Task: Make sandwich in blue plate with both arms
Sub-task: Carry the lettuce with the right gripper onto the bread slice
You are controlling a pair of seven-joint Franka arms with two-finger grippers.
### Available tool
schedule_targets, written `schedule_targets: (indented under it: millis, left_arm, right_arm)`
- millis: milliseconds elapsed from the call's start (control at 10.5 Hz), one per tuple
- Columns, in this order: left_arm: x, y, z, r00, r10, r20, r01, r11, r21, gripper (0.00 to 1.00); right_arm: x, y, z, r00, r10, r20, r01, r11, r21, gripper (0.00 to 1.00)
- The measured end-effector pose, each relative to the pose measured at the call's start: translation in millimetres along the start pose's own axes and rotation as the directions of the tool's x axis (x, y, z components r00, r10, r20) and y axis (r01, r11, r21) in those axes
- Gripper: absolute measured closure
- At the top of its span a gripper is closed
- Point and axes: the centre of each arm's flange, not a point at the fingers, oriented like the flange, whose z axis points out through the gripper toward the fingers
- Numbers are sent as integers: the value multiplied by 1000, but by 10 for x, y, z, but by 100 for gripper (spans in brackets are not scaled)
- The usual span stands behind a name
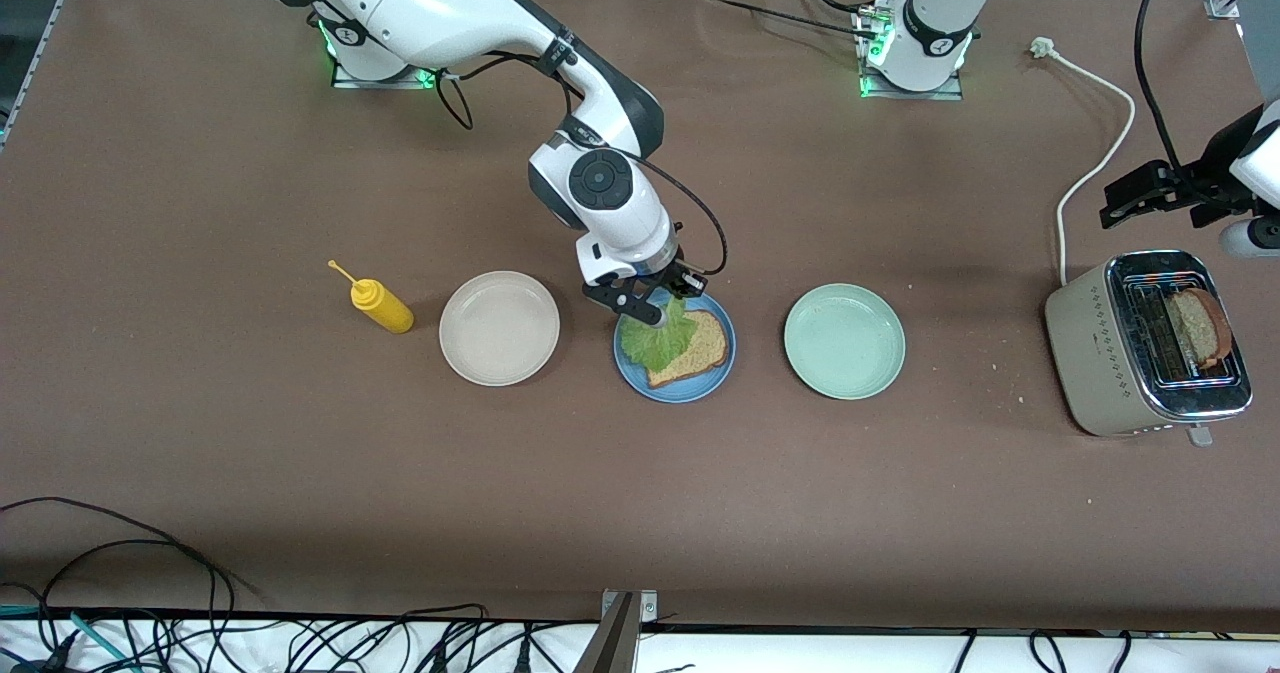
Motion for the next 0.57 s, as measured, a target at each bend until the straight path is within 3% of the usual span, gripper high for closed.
schedule_targets:
  millis: [286,573]
  left_arm:
    - [0,-108,2,1000,-19,0,19,1000,-1,0]
    - [0,-151,3,1000,-26,1,26,1000,-2,0]
  right_arm:
    - [1,-5,152,1000,4,-7,-4,999,37,92]
    - [92,-25,104,1000,7,-29,-5,999,52,53]
